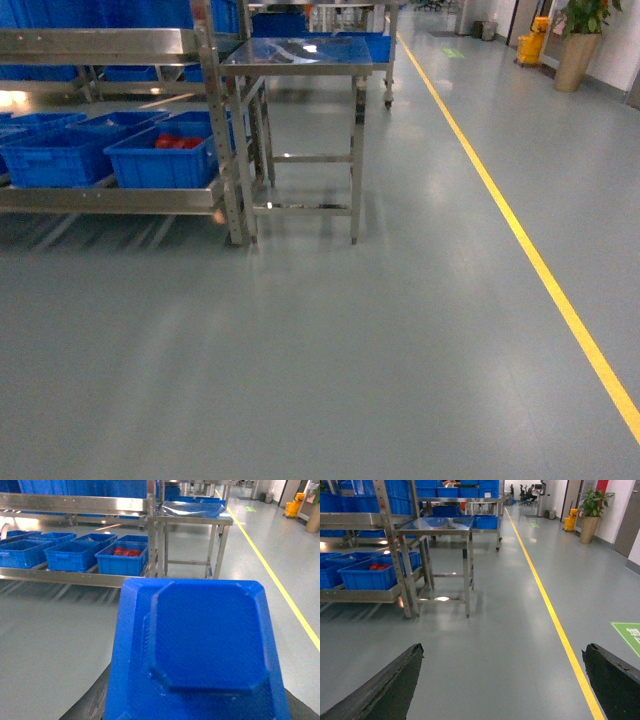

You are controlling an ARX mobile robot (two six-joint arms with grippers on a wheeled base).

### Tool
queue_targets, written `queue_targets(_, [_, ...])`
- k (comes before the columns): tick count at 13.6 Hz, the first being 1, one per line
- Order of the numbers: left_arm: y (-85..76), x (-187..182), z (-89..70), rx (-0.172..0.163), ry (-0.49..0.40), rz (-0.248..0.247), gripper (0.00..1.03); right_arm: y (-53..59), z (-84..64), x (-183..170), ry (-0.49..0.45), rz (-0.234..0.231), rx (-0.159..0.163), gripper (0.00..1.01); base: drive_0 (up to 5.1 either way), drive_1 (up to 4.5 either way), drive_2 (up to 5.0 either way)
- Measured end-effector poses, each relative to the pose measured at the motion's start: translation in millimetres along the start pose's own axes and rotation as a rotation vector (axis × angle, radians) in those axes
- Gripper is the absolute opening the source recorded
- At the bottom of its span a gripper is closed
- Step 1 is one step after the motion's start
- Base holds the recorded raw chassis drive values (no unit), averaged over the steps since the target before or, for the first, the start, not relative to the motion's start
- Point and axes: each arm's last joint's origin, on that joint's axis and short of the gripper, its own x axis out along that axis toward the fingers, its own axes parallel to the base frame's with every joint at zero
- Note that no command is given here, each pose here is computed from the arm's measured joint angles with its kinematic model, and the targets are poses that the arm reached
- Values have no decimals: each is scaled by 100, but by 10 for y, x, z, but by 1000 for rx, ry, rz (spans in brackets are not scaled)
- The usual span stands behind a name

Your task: Pick blue part to blue bin on bottom shelf

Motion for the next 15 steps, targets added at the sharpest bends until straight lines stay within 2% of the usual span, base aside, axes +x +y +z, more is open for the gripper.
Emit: queue_targets(15, [0,0,1,-1,-1,-2,43,0,-4,0,5,0,0,98,-4,424,-433])
